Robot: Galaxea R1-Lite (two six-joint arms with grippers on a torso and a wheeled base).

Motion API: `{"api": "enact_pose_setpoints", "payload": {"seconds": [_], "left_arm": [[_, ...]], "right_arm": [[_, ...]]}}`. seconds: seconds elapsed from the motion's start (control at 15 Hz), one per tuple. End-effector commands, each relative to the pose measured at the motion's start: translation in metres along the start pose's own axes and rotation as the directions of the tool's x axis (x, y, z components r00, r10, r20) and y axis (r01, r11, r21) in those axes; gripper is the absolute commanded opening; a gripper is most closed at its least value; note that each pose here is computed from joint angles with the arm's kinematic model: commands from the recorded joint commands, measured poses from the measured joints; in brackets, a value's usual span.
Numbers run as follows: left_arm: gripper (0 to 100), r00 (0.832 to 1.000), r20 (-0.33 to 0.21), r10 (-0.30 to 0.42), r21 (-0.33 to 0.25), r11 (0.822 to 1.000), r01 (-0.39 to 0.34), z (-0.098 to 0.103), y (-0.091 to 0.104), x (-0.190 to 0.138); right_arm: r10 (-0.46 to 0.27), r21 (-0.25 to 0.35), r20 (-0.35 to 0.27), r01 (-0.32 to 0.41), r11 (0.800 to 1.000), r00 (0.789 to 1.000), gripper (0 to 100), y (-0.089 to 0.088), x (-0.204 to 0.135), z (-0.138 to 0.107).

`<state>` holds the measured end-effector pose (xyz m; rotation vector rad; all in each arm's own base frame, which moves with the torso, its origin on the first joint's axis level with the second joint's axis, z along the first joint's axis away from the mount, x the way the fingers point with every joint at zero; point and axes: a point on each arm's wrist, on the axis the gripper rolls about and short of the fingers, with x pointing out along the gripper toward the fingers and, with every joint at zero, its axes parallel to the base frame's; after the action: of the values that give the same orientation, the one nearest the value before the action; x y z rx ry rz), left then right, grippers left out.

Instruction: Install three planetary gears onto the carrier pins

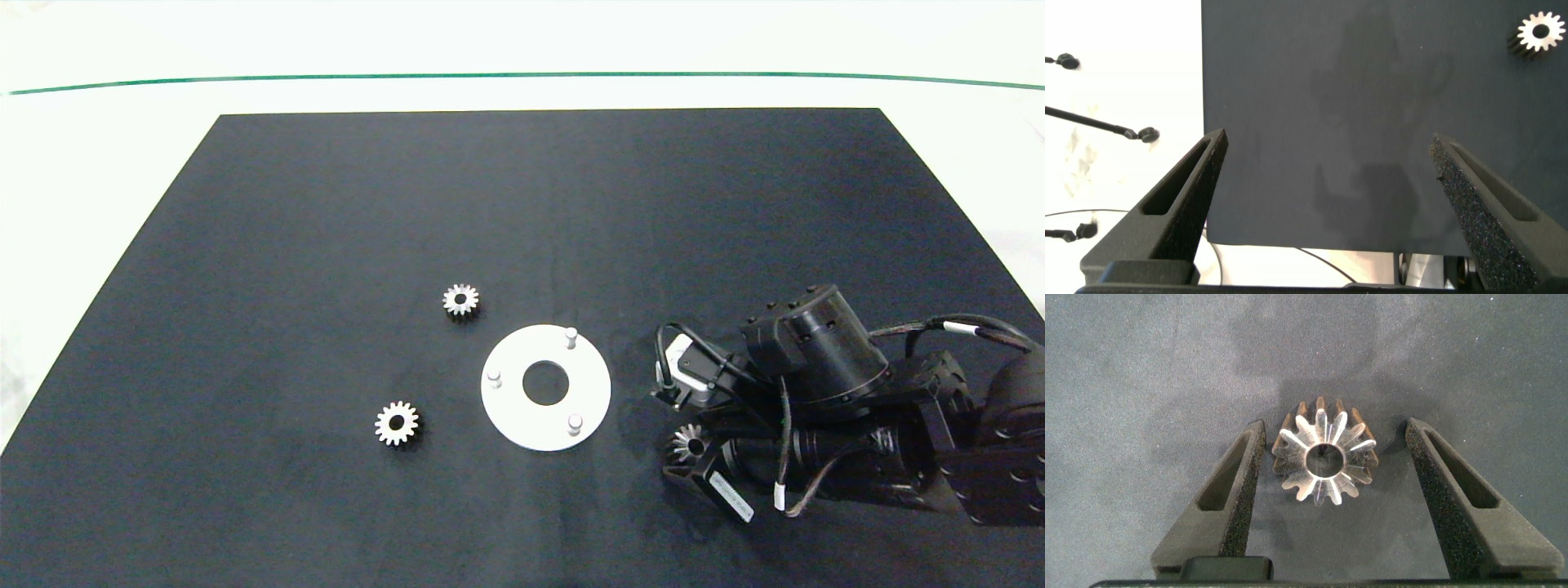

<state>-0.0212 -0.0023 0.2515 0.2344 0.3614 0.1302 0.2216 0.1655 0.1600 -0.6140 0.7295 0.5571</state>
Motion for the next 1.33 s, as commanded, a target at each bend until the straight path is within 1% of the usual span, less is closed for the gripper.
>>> {"api": "enact_pose_setpoints", "payload": {"seconds": [0.07, 0.53, 1.0, 1.07, 1.2, 1.33], "left_arm": [[100, 1.000, -0.004, -0.001, 0.002, 1.000, 0.001, 0.000, 0.000, 0.000], [100, 1.000, -0.008, -0.002, 0.002, 1.000, 0.002, -0.002, 0.000, 0.001], [100, 1.000, -0.015, -0.006, 0.002, 1.000, 0.006, -0.005, -0.001, 0.002], [100, 1.000, -0.014, -0.004, 0.002, 1.000, 0.004, -0.005, -0.001, 0.001], [100, 1.000, -0.014, -0.004, 0.002, 1.000, 0.004, -0.005, -0.001, 0.001], [100, 1.000, -0.014, -0.004, 0.002, 1.000, 0.004, -0.005, -0.001, 0.001]], "right_arm": [[0.000, -0.003, -0.003, 0.000, 1.000, 1.000, 58, 0.001, 0.000, 0.000], [-0.018, -0.004, -0.005, 0.018, 1.000, 1.000, 43, 0.001, -0.001, 0.000], [-0.027, 0.000, 0.029, 0.027, 1.000, 0.999, 30, -0.001, -0.012, 0.002], [-0.026, -0.001, 0.031, 0.026, 1.000, 0.999, 27, -0.001, -0.013, 0.002], [-0.023, -0.002, 0.029, 0.023, 1.000, 0.999, 24, 0.000, -0.012, 0.002], [-0.014, -0.010, 0.022, 0.014, 1.000, 1.000, 19, 0.003, -0.011, 0.001]]}}
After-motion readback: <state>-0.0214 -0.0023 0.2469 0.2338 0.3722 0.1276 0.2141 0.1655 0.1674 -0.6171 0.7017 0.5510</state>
